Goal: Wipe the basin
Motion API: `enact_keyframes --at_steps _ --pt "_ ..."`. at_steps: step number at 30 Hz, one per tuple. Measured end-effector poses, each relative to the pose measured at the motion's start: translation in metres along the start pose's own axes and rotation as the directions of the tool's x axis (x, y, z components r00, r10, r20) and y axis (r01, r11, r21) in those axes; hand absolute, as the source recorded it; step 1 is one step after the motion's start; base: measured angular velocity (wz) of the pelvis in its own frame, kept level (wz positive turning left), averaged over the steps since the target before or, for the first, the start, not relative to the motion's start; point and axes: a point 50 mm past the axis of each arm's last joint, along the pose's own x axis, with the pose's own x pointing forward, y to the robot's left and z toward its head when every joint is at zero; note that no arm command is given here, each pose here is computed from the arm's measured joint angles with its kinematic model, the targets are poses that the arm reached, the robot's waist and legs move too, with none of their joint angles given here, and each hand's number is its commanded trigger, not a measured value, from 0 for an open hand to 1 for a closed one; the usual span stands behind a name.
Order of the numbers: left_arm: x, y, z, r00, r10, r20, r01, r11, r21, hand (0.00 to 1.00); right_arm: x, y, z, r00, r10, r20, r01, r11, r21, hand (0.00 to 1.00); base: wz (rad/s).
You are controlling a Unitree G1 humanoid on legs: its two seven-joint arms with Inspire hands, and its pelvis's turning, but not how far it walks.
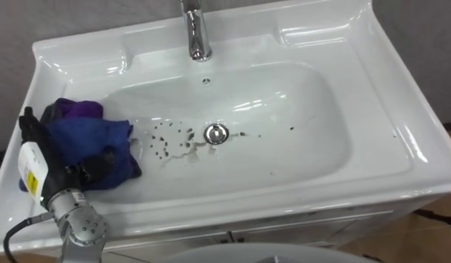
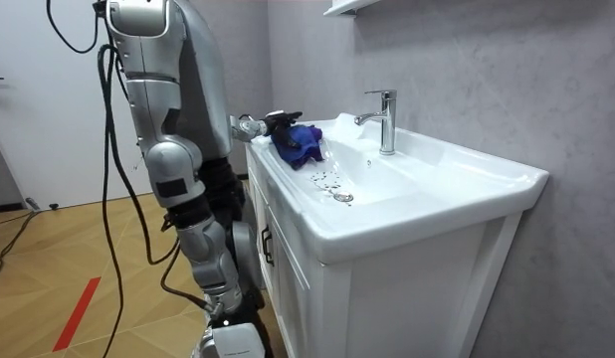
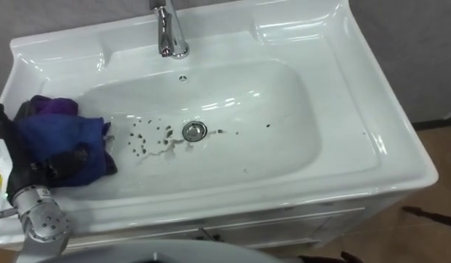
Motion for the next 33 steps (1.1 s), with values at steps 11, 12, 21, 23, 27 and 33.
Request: enact_keyframes --at_steps 11,12,21,23,27,33 --pt "0.0 0.004 -0.013 1.0 0.015 -0.022 -0.014 0.999 0.044 0.85 -0.001 -0.006 -0.011 0.995 -0.069 -0.071 0.066 0.997 -0.047 0.0 -0.09" --pt "0.0 0.005 -0.014 0.999 0.029 -0.025 -0.028 0.998 0.047 0.89 -0.001 -0.007 -0.014 0.993 -0.077 -0.085 0.072 0.995 -0.068 0.0 0.0" --pt "0.002 0.012 -0.02 0.995 0.087 -0.054 -0.085 0.996 0.033 1.0 -0.002 -0.012 -0.022 0.982 -0.128 -0.141 0.107 0.984 -0.145 0.0 -0.05" --pt "0.003 0.012 -0.02 0.995 0.087 -0.055 -0.085 0.996 0.033 1.0 -0.002 -0.012 -0.02 0.982 -0.132 -0.135 0.109 0.981 -0.16 0.0 0.0" --pt "0.007 0.014 -0.021 0.992 0.106 -0.072 -0.105 0.994 0.026 1.0 -0.002 -0.013 -0.019 0.98 -0.136 -0.142 0.107 0.975 -0.194 0.0 -0.01" --pt "0.01 0.015 -0.023 0.989 0.121 -0.085 -0.119 0.993 0.025 1.0 -0.002 -0.013 -0.02 0.977 -0.143 -0.157 0.106 0.969 -0.224 0.0 0.0"
